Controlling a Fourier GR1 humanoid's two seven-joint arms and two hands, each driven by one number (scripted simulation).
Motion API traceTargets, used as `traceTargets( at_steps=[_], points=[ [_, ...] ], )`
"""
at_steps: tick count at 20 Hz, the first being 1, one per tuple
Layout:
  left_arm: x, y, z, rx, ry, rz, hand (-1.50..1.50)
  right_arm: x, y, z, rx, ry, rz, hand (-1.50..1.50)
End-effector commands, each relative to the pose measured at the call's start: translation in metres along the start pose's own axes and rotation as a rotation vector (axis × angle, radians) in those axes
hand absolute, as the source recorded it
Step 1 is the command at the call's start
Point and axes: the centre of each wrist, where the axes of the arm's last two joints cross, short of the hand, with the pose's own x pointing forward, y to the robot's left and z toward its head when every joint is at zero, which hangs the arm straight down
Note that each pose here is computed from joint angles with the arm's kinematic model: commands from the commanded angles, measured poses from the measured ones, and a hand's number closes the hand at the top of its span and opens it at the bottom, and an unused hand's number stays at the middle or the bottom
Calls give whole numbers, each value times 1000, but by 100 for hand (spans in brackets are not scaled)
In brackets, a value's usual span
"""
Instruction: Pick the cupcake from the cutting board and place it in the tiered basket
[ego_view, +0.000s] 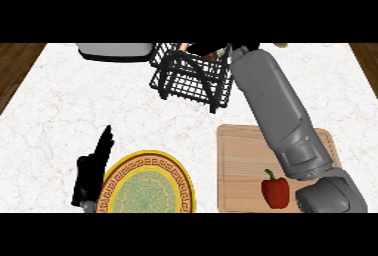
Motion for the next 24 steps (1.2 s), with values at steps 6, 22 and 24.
traceTargets(
  at_steps=[6, 22, 24],
  points=[
    [-4, 13, 4, 24, 20, 24, 0, 4, -37, -7, -307, -80, -238, -150],
    [-18, 38, 20, 107, 46, 20, 0, -103, -280, 52, -488, 36, -244, -150],
    [-15, 35, 14, 107, 50, 33, 0, -119, -304, 74, -454, 37, -218, -150]
  ],
)
